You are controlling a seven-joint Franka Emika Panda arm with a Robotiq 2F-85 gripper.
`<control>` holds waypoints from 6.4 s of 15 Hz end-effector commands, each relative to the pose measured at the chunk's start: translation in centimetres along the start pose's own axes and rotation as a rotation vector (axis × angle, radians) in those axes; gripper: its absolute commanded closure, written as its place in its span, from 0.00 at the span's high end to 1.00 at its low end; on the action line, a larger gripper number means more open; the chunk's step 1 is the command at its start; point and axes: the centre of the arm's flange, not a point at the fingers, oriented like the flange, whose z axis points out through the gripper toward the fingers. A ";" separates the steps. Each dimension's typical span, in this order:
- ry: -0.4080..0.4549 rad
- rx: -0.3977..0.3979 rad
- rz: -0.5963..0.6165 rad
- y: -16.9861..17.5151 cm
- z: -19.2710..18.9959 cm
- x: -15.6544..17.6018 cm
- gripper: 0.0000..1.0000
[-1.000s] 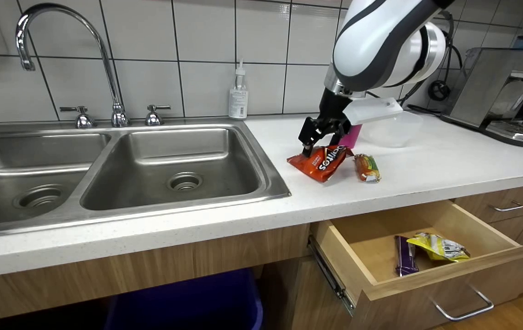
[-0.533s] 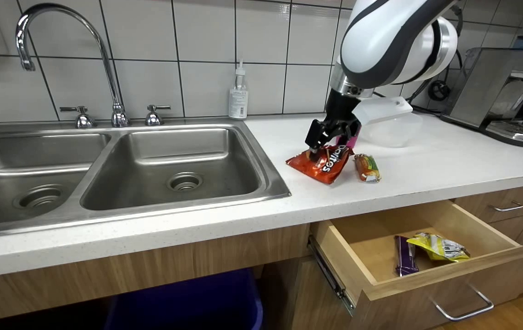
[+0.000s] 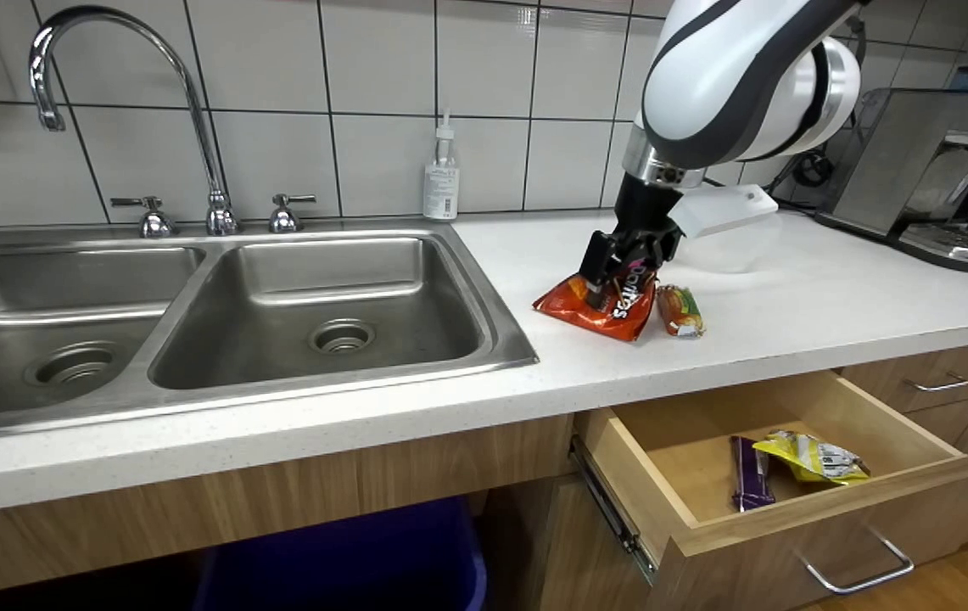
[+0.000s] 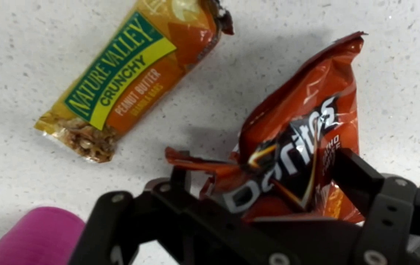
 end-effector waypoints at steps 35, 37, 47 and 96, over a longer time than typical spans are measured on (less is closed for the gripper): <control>-0.003 0.031 -0.066 0.1 -7.8 -5.8 1.00; 0.024 0.039 -0.065 0.6 -8.1 -4.5 1.00; 0.094 0.088 -0.173 1.3 -5.0 1.3 1.00; -0.024 0.113 -0.351 0.8 -2.6 -6.4 1.00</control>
